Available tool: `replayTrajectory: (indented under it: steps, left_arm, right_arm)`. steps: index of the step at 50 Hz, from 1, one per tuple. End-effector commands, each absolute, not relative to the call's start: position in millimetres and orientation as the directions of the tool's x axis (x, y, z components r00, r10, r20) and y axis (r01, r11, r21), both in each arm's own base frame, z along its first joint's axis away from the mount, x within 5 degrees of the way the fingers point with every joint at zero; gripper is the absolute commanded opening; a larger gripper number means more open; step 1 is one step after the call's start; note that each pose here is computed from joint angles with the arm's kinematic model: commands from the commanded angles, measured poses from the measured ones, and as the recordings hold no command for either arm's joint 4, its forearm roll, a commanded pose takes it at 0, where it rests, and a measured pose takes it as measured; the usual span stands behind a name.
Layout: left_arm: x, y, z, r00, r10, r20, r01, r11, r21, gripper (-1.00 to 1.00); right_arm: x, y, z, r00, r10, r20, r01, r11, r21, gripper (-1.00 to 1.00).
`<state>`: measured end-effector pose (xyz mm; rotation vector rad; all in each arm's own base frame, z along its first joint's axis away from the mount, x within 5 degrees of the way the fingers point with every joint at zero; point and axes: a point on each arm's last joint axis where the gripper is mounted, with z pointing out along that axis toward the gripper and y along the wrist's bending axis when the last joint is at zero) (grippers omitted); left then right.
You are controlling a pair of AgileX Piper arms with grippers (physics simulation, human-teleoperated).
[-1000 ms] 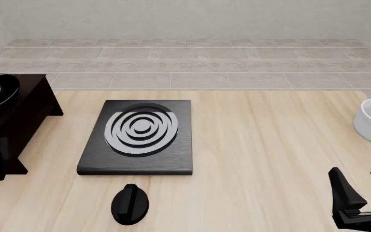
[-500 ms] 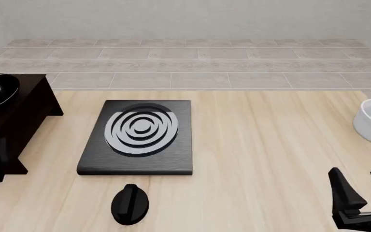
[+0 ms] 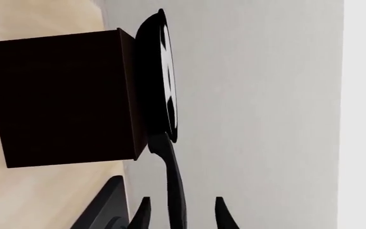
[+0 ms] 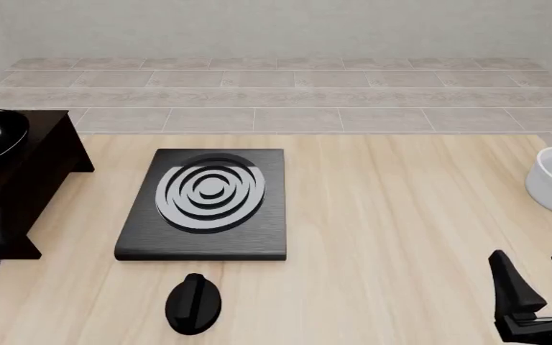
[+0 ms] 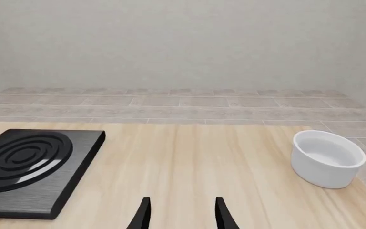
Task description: Put the frying pan on top of the cabinet.
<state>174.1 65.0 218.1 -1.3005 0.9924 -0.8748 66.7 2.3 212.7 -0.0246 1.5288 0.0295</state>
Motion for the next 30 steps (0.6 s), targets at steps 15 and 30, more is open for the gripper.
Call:
replayTrajectory:
  steps: [15, 30]
  left_arm:
    - [163, 69, 216, 0.386, -0.919, -0.083, -0.029, 0.078, -0.997, 1.00]
    - [156, 67, 214, 0.392, -0.917, -0.072, -0.025, 0.067, -0.997, 1.00]
  right_arm:
    - [67, 3, 213, 0.039, 0.002, -0.999, -0.039, 0.999, 0.000, 1.00]
    - [67, 3, 213, 0.039, -0.003, -0.999, -0.041, 0.999, -0.005, 1.00]
